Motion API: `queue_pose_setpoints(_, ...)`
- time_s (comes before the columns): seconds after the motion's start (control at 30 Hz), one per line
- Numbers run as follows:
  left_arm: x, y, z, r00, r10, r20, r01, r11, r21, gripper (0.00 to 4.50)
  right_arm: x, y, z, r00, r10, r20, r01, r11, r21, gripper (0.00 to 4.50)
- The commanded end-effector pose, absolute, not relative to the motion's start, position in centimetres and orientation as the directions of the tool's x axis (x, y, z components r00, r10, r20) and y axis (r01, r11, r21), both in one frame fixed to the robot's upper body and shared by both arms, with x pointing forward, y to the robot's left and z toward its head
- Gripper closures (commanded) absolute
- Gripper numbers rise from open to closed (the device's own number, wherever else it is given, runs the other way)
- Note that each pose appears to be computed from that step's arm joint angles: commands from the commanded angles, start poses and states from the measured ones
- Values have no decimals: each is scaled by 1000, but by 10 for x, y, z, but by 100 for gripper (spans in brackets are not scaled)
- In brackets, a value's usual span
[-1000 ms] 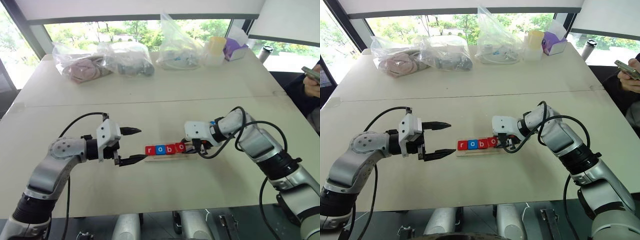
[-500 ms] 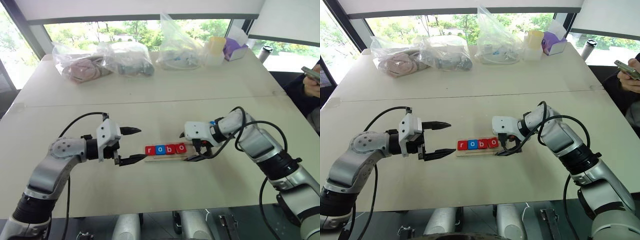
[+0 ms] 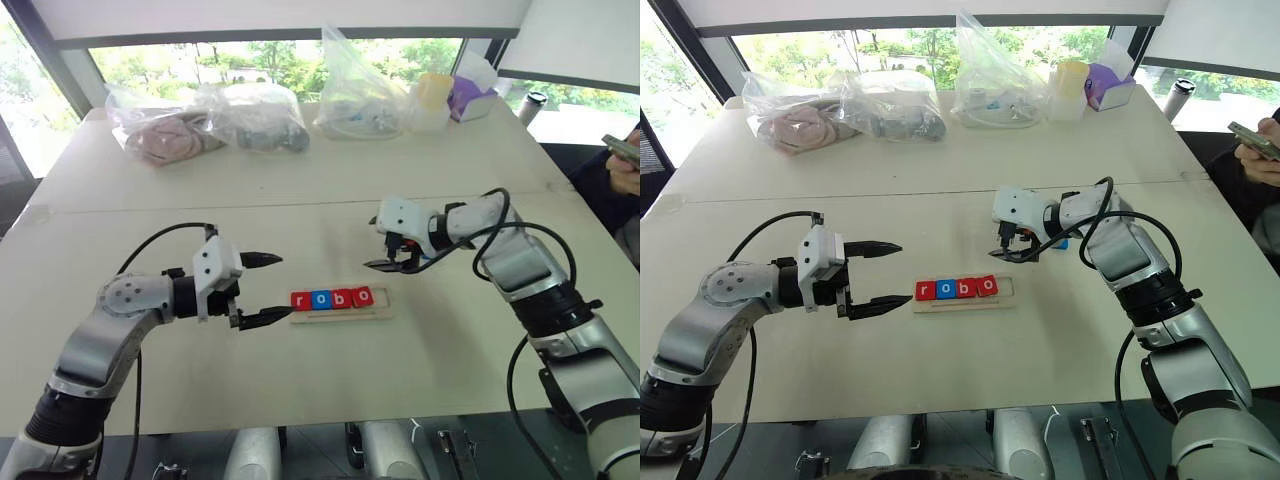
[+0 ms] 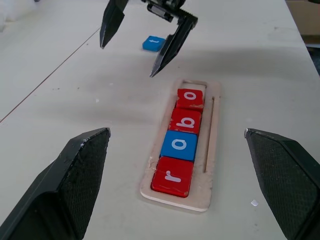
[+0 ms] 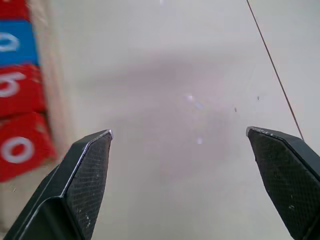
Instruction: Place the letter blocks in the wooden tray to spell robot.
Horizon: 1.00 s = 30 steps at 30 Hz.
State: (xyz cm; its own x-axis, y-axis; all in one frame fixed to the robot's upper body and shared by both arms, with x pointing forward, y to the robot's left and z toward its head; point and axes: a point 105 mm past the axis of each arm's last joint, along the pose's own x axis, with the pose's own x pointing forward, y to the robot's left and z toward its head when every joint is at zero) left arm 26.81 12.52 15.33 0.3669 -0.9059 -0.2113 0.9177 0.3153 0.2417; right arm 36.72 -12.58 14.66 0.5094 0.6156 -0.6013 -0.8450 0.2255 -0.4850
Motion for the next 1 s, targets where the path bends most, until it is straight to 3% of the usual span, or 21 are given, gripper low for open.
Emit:
queue_pose_setpoints(0.03,267,121,163,355,-915,-190,916,300,268,0,367,-122,147,538,624,-567,-821,236,-520,9)
queue_pose_setpoints(1.0,266,118,160,345,-920,-185,920,292,263,0,339,-115,152,456,667,-590,-865,176,-470,9)
